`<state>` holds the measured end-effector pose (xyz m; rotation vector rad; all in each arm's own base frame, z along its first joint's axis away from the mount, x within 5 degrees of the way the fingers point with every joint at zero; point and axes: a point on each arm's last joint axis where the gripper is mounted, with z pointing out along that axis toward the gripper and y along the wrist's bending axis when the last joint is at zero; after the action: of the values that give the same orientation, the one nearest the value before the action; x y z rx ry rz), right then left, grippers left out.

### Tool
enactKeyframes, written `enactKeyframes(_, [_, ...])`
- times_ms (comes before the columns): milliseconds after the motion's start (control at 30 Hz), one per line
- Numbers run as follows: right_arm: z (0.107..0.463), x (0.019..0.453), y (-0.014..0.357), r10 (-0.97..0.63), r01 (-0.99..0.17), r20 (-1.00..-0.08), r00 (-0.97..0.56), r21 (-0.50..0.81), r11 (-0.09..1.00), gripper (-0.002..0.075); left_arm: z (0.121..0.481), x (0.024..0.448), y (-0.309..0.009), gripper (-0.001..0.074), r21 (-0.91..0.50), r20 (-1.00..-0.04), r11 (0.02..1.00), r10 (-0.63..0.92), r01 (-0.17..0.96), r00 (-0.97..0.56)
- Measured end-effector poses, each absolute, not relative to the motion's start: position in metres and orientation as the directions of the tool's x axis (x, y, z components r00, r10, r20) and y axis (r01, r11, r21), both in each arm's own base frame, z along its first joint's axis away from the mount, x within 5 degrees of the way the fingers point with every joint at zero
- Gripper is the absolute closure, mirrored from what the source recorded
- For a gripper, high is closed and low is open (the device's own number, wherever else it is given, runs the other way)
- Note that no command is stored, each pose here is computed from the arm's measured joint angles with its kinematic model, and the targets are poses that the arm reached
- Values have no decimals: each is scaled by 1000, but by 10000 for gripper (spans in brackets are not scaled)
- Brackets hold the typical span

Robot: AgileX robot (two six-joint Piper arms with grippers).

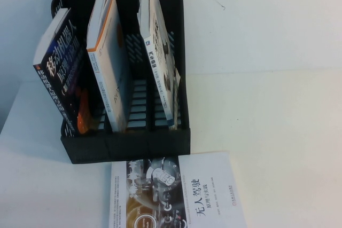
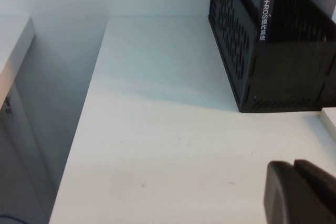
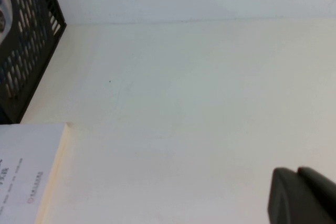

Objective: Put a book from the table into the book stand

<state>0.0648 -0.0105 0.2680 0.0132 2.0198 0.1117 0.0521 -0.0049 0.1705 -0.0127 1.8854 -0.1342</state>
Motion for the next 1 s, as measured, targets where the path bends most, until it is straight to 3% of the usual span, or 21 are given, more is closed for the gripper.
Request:
enactKeyframes(267, [248,52,-23,-6,-10,-914,-405,-2,1000,718,171,52,-5,738,-91,-947,994,-69,58,-313])
enactKeyframes(467, [253,32,-24,-33,3,-958,-285,-35,999,718,171,52,-5,738,-90,-947,994,-67,58,-313])
enactKeyframes(667, [254,29,-15,56,45,-971,-233,47,998,718,171,52,-5,738,-87,-948,994,-65,58,-313])
enactKeyframes(833, [223,37,-11,120,90,-940,-319,96,991,718,171,52,-5,738,-87,-948,994,-65,58,-313])
enactKeyframes(1000, [196,44,-5,138,58,-928,-345,126,990,718,171,52,-5,738,-87,-948,994,-65,58,-313])
